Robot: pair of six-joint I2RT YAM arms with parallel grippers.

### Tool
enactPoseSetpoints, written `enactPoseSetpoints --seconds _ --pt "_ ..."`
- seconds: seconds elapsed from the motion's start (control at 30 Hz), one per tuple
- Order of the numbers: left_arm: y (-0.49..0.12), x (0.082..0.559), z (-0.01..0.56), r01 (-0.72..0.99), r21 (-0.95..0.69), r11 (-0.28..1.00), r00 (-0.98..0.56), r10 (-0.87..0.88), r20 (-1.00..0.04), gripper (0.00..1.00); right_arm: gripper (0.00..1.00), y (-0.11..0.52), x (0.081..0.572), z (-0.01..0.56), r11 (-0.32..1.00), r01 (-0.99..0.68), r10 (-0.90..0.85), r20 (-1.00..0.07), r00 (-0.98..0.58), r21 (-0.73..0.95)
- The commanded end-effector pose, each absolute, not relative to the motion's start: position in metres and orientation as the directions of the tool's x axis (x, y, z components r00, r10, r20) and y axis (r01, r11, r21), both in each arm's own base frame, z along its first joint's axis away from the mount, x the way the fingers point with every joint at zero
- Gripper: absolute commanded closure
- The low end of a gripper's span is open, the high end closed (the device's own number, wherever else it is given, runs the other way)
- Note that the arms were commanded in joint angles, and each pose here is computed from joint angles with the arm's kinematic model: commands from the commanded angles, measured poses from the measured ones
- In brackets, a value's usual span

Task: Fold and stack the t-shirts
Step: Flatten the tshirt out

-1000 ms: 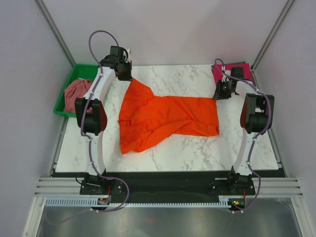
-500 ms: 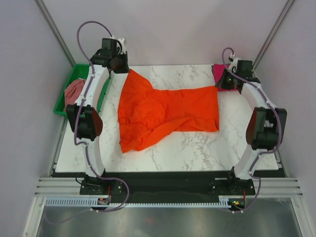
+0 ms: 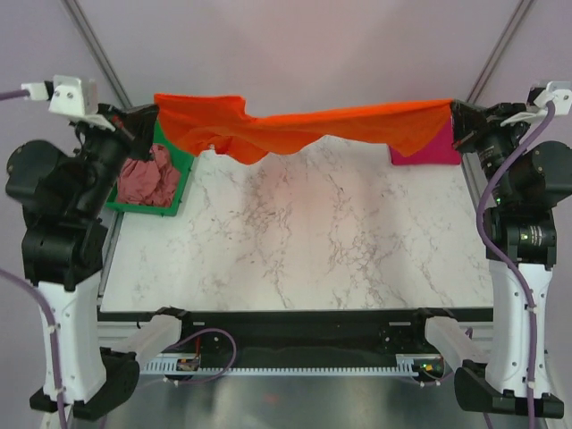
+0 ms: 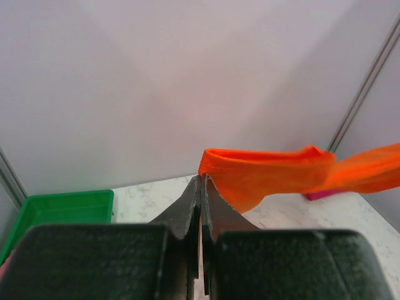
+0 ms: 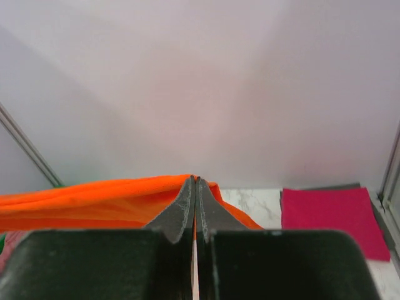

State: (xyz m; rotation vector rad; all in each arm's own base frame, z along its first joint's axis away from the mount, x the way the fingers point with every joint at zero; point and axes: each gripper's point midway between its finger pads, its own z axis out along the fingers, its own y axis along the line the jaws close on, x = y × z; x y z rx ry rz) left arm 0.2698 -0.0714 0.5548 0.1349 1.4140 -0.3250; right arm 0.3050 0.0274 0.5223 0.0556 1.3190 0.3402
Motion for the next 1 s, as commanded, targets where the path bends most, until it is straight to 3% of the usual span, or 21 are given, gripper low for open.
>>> enactPoseSetpoints --seconds 0.0,0.33,0.5,0.63,0.8,0.97 --pt "-0.063 0.268 0.539 0.265 -0.033 0.964 0.129 -0.069 -0.989 0.98 1.00 0.019 0.302 0.480 0.947 -0.123 0.305 -0.950 0.063 0.296" --pt "-0.059 0.198 0.553 0.306 -0.033 0.951 0.236 -0.110 -0.966 0.98 1.00 0.029 0.213 0.528 0.945 -0.160 0.311 -0.938 0.153 0.287" --pt "-0.053 0.192 0.547 0.278 -0.033 0.960 0.243 -0.104 -0.964 0.98 1.00 0.031 0.213 0.534 0.932 -0.175 0.344 -0.926 0.153 0.317" --pt "-0.054 0.220 0.537 0.261 -0.042 0.964 0.188 -0.094 -0.978 0.98 1.00 0.026 0.250 0.523 0.935 -0.142 0.341 -0.935 0.098 0.326" --pt "-0.072 0.303 0.529 0.281 -0.063 0.958 0.085 -0.090 -0.992 0.98 1.00 0.016 0.293 0.529 0.941 -0.108 0.330 -0.939 0.099 0.320" --pt "-0.075 0.345 0.567 0.267 -0.038 0.963 0.147 -0.080 -0.986 0.98 1.00 0.011 0.328 0.539 0.942 -0.098 0.330 -0.938 0.109 0.320"
